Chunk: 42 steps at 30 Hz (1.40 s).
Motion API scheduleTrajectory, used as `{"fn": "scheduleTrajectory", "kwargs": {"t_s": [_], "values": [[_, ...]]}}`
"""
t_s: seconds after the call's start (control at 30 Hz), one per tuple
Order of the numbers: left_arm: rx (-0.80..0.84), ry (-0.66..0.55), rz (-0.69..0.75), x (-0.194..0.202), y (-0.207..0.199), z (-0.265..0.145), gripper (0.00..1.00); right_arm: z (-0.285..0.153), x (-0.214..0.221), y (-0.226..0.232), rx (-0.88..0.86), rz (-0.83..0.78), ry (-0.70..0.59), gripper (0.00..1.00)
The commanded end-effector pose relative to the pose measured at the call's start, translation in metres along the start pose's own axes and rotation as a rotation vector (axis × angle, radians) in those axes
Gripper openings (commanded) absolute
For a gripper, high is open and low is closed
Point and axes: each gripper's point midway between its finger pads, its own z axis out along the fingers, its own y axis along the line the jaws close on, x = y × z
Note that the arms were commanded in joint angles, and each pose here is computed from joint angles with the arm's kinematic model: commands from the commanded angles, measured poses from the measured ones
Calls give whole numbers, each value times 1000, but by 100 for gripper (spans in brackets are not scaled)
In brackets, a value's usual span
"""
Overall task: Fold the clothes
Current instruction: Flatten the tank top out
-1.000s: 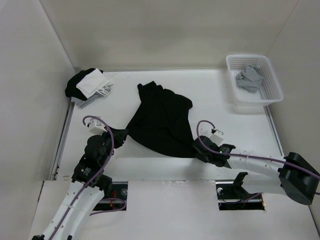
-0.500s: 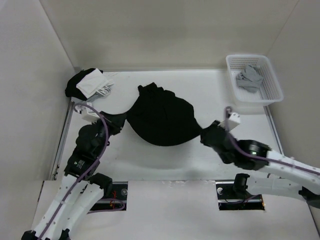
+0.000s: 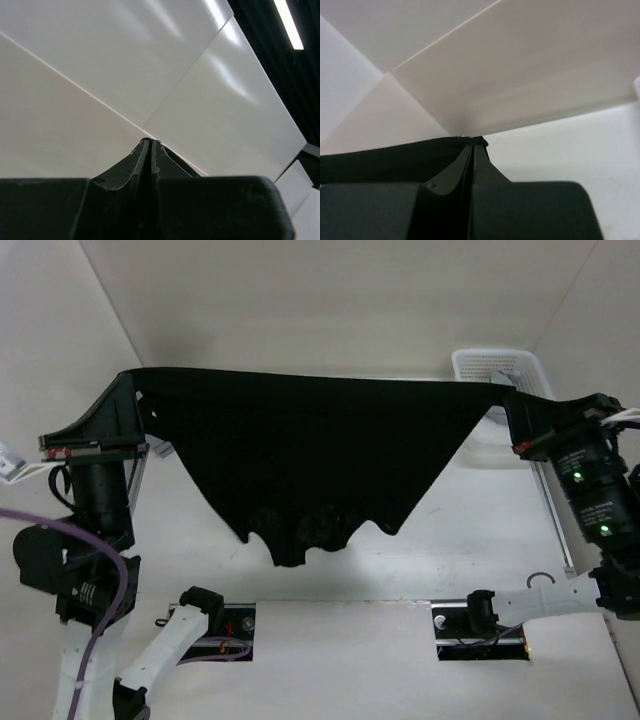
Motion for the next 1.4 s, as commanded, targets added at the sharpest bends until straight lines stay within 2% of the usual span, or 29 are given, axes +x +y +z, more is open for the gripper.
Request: {"fn": "scheduleTrajectory", "kwargs": {"t_s": [0.0,0.13,0.23,0.33,0.47,0.63,0.9,1.03,1.17,1.3,1.37], "values": [[-87,39,108,39,32,36,1,22,-13,16,31,-224,-162,1],[-242,183,170,120,104,59,1,62,17,25,30,-358,-217,1],[-348,264,158,171,157,64,1,112,48,8,37,-404,-158,0],[-416,289,157,196,195,77,0,175,73,-23,15,-321,-57,0],[-411,276,160,199,198,109,0,249,74,-54,9,-256,-6,1],[-326,215,150,175,161,143,0,283,46,-48,-6,-247,-27,1],[-246,152,145,135,121,139,0,269,-3,-16,-75,-248,-101,3],[-239,150,164,128,118,123,0,249,11,-23,-69,-252,-52,3],[-290,209,172,148,147,77,0,215,57,-59,-32,-257,0,3],[-376,312,171,184,194,-3,1,164,134,-94,-29,-246,111,3],[-436,351,157,196,217,-47,1,136,187,-109,-32,-215,192,3]]}}
